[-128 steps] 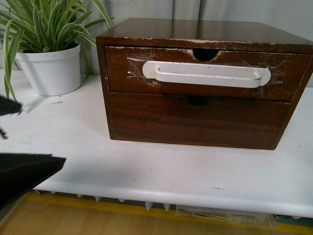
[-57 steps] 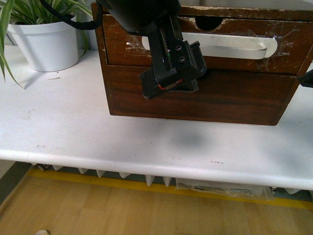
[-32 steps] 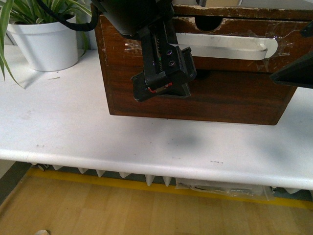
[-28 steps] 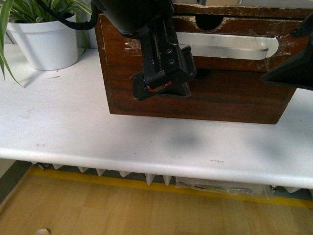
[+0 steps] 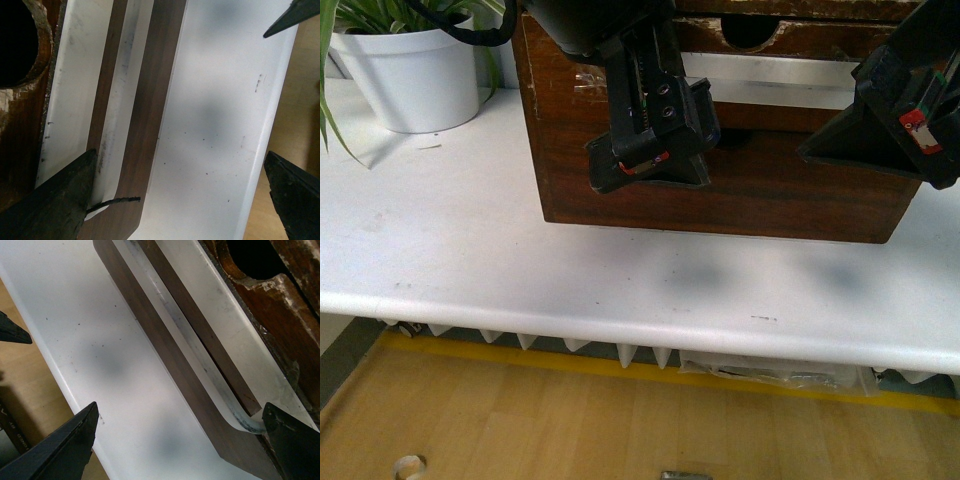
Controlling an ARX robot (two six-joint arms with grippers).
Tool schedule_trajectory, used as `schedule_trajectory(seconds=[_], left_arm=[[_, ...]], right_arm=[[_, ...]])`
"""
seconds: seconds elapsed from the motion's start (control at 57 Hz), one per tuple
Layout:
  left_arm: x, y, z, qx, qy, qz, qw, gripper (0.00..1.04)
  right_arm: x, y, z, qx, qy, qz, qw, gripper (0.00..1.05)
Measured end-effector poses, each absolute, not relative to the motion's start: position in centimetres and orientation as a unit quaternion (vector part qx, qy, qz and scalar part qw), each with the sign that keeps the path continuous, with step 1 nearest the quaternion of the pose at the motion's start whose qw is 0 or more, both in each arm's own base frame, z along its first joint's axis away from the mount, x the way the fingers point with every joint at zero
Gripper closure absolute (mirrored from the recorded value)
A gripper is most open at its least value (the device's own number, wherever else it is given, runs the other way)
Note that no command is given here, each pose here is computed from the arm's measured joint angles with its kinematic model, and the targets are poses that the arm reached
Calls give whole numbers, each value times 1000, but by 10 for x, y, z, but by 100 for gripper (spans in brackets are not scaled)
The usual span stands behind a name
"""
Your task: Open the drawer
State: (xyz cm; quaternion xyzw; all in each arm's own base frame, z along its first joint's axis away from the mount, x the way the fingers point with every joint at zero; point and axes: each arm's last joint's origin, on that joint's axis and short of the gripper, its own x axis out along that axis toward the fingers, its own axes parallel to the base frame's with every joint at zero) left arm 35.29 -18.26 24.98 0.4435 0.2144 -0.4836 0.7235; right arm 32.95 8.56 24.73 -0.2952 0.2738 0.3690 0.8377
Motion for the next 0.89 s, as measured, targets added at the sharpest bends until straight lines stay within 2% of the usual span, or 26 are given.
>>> schedule_trajectory(seconds=[0.368,0.895], left_arm=[[350,-181,250,452,221,-491,711,6],[324,-174,258,474,236,-533,660,6]], right_arm=[[335,91,244,-280,280,393,830,9],[313,102,244,-278,305,477,776,9]])
